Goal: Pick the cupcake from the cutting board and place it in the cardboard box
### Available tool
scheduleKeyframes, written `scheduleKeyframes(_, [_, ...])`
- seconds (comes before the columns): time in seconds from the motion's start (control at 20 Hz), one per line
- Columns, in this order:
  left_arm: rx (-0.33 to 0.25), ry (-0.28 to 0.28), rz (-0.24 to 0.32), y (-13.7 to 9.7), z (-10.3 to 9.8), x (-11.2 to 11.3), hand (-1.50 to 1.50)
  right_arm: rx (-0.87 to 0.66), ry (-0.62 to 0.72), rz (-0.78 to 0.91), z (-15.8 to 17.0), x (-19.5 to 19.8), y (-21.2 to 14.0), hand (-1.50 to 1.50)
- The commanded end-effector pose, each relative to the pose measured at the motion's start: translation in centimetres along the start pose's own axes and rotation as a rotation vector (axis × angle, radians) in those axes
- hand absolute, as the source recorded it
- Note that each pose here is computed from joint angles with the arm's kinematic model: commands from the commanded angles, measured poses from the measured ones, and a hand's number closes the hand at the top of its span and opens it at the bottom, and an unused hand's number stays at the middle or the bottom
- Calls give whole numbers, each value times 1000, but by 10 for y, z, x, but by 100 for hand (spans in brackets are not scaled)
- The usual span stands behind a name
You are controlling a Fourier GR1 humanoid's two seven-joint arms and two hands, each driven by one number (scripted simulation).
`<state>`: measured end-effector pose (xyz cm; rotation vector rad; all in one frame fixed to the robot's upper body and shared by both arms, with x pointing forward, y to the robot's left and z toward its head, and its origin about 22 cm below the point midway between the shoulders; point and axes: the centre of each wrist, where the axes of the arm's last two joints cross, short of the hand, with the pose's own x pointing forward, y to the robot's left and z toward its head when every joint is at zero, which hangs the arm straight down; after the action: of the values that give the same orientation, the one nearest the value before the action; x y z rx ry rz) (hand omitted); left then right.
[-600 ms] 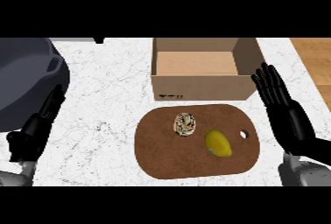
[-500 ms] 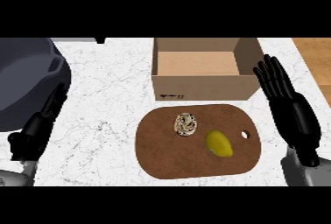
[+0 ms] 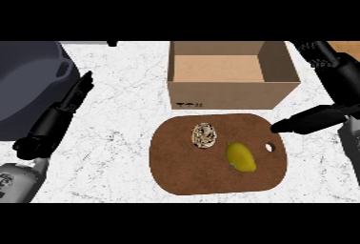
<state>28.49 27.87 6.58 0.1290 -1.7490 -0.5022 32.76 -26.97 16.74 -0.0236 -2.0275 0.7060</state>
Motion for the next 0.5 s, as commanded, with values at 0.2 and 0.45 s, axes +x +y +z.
scheduleKeyframes(0.2, [-46,-29,14,-10,-10,6,0,268,-153,275,-7,-19,-8,-150])
scheduleKeyframes(0.45, [-35,-15,-14,-8,-7,6,0,435,-92,473,-25,9,1,-150])
